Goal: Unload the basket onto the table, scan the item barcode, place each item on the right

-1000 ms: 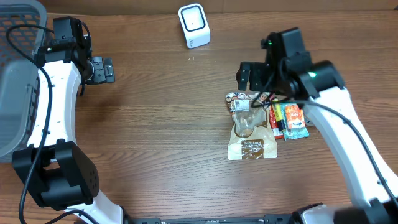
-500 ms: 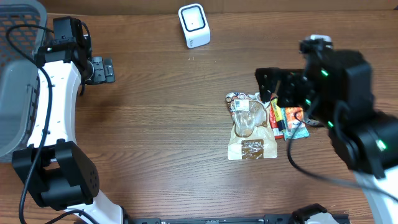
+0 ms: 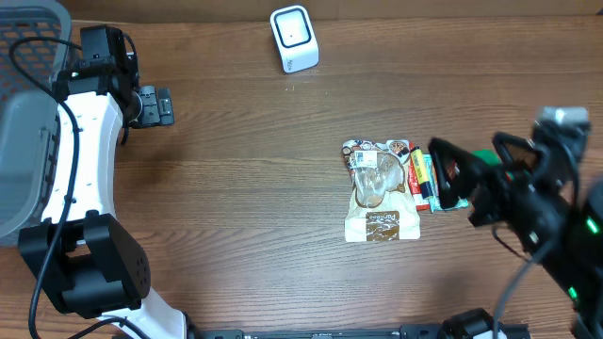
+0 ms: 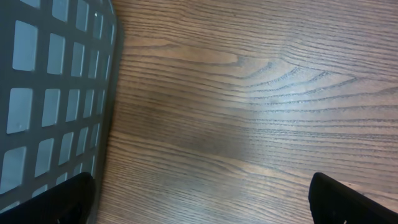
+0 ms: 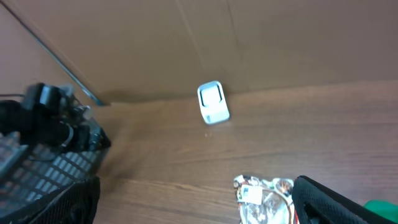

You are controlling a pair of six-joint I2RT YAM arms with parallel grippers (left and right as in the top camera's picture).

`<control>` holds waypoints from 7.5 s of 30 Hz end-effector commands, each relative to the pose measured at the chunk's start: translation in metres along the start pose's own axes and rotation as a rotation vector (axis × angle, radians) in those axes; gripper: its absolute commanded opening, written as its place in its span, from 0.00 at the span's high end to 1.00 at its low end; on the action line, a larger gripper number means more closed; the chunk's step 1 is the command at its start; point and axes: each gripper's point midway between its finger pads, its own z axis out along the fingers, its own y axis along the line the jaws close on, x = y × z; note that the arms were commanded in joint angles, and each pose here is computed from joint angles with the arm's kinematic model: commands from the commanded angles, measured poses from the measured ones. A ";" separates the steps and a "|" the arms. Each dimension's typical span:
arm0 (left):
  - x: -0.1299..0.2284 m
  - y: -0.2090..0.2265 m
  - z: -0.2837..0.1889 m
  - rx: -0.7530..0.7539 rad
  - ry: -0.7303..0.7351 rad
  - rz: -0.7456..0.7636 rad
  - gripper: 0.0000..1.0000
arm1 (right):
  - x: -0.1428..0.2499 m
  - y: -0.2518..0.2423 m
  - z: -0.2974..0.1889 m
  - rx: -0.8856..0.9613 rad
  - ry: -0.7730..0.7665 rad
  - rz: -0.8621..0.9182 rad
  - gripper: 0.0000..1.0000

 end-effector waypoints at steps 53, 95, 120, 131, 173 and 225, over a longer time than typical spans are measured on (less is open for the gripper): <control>-0.006 0.001 -0.004 -0.005 -0.020 0.016 0.00 | 0.079 -0.040 -0.014 -0.095 -0.680 -0.290 0.00; -0.006 0.001 -0.004 -0.005 -0.020 0.016 0.00 | 0.207 -0.137 0.094 0.154 -0.341 -0.321 0.00; -0.006 0.001 -0.004 -0.005 -0.020 0.016 0.00 | 0.208 -0.137 0.094 0.154 -0.340 -0.321 0.00; -0.006 0.001 -0.004 -0.005 -0.020 0.016 0.00 | 0.208 -0.137 0.094 0.153 -0.340 -0.321 0.00; -0.005 -0.084 -0.204 0.173 -0.486 0.197 0.00 | 0.208 -0.137 0.094 0.154 -0.340 -0.321 0.00; 0.116 -0.040 -0.267 0.440 -1.445 -0.008 0.00 | 0.208 -0.137 0.094 0.153 -0.340 -0.321 0.00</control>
